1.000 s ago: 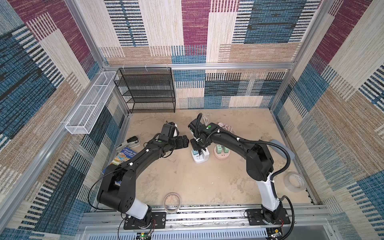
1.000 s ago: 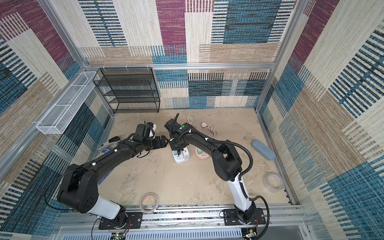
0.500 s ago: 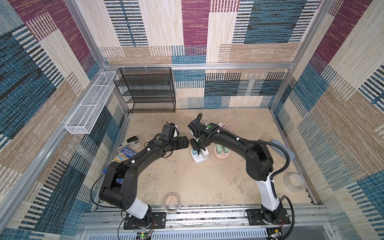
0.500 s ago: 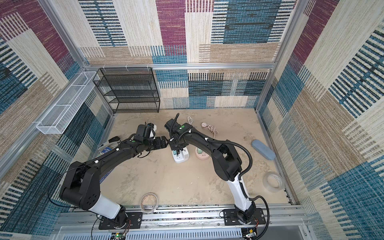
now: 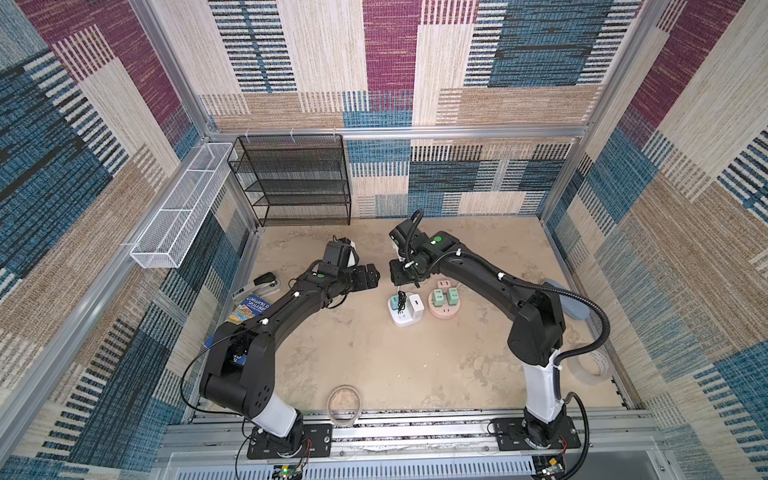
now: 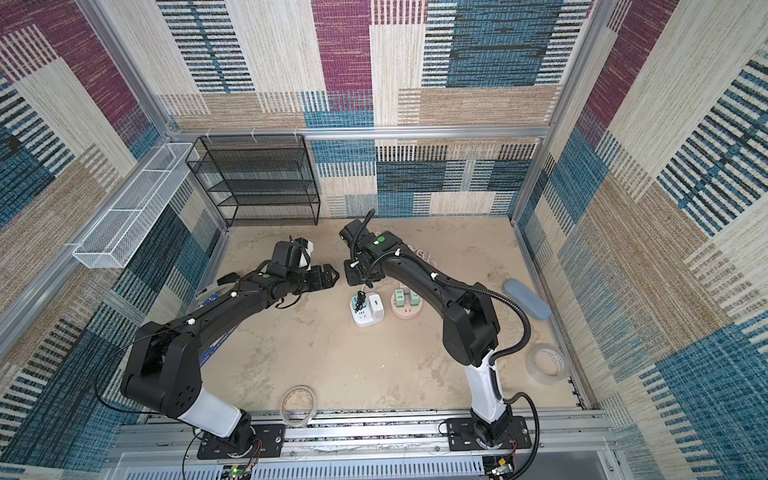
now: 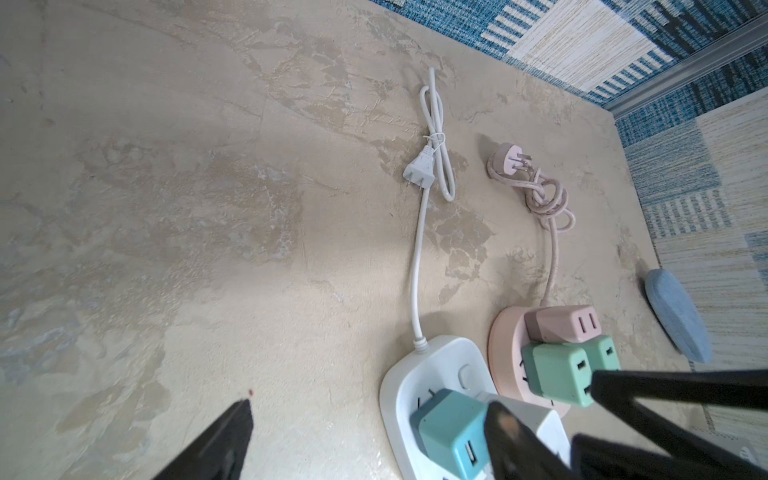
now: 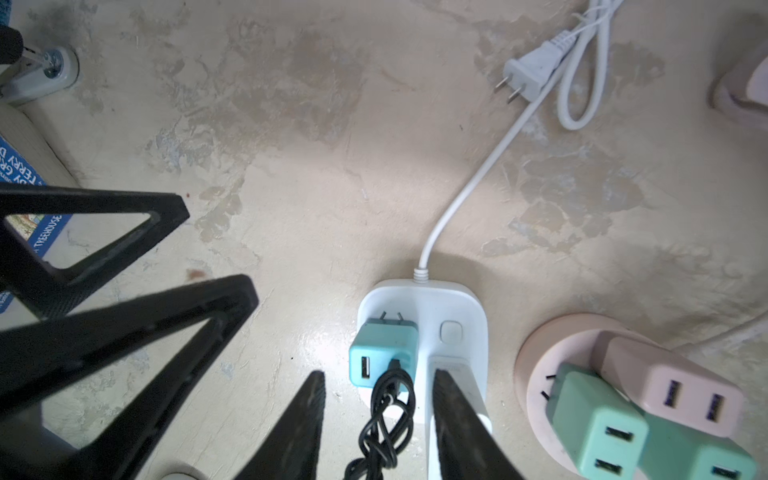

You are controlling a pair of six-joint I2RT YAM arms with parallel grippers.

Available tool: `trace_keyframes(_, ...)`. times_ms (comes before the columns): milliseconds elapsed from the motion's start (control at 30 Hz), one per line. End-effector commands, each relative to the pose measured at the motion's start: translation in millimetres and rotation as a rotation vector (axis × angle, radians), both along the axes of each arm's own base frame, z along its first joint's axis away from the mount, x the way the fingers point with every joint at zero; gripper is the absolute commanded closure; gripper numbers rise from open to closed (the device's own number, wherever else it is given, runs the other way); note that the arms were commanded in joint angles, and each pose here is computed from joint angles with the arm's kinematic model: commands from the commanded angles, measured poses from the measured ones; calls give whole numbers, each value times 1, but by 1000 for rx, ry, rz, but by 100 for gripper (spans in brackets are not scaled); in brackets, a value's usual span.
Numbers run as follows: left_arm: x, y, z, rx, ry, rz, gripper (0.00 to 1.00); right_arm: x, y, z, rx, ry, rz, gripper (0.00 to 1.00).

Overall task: Insert the plug
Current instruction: 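Open the right gripper and lift it off the white charger plug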

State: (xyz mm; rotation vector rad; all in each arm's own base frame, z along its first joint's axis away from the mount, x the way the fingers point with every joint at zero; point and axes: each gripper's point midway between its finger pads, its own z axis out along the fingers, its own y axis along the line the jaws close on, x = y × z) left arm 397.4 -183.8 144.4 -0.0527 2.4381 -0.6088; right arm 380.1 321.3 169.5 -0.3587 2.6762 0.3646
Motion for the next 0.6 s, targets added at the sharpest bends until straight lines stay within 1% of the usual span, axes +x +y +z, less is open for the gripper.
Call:
trace_keyframes(0,-1,7,6,26,-5,30,8,10,-3,29,43,-109,-10,54)
trace_keyframes(67,-3,12,13,24,-34,57,7,9,-6,50,89,-198,6,54)
trace_keyframes(100,-5,17,18,26,-60,83,5,6,-7,58,117,-240,22,54)
trace_keyframes(133,-7,22,21,32,-84,111,0,1,-11,69,145,-281,28,53)
trace_keyframes(167,-10,30,27,50,-121,147,1,-5,-14,76,178,-318,36,50)
trace_keyframes(233,-18,43,39,120,-214,215,1,-18,-22,88,235,-385,47,47)
trace_keyframes(300,-30,55,52,246,-345,267,0,-29,-39,95,263,-457,18,41)
trace_keyframes(333,-34,62,59,316,-408,294,0,-32,-46,100,275,-498,10,36)
trace_keyframes(367,-37,68,64,383,-470,309,0,-35,-53,101,279,-530,3,27)
trace_keyframes(400,-39,74,68,433,-513,322,0,-36,-61,100,265,-549,-12,18)
trace_keyframes(433,-41,78,66,460,-529,327,0,-36,-67,98,244,-559,-27,11)
trace_keyframes(467,-42,80,65,480,-557,320,1,-35,-73,95,212,-565,-46,2)
trace_keyframes(533,-45,79,57,493,-577,283,0,-30,-88,90,141,-581,-98,0)
trace_keyframes(567,-46,80,54,489,-584,287,0,-27,-95,89,111,-600,-125,0)
